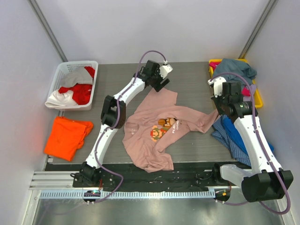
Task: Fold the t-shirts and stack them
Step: Flatten out the tshirt
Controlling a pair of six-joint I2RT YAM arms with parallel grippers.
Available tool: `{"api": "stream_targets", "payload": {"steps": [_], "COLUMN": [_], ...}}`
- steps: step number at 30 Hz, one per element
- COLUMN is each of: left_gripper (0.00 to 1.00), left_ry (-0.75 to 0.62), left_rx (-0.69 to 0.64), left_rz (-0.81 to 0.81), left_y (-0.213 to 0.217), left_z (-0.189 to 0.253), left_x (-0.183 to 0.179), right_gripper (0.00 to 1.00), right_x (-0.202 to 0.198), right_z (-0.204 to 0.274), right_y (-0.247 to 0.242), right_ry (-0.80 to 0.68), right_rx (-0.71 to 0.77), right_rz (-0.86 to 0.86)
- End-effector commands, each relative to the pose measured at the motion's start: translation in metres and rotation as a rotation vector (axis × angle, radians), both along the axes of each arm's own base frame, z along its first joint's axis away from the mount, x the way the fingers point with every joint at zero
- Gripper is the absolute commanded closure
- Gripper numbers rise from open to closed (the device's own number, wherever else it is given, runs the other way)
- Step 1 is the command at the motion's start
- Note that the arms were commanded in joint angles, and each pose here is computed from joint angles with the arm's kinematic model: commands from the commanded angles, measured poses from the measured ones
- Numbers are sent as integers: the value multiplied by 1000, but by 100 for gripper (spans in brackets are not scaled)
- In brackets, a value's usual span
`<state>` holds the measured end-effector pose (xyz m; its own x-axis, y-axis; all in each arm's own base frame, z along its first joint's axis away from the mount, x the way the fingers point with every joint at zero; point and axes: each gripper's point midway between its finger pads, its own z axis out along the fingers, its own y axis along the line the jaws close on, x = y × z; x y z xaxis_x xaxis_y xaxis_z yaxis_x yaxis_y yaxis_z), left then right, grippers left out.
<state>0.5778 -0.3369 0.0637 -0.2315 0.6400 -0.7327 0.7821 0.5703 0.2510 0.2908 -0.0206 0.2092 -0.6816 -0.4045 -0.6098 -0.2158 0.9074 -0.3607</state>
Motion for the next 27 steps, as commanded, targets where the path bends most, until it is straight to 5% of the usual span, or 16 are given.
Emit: {"api": "stream_targets", "payload": {"steps": [1,16,27], "left_gripper": [17,16,19], "left_ry": [-26,129,382], "left_rx": [-54,-19,66], "left_rz": [7,-13,-92], "left_y": [0,10,31], "left_z": [9,-27,-44], "left_x": [13,-19,-89], "right_gripper": [99,99,99], "right_x": [0,-7,-9], "right_z": [8,12,20], "right_y": [0,1,4], "right_ry": [-45,-65,-84], "right_rx": [19,32,48], "right_rz": [-20,-20,-10]}}
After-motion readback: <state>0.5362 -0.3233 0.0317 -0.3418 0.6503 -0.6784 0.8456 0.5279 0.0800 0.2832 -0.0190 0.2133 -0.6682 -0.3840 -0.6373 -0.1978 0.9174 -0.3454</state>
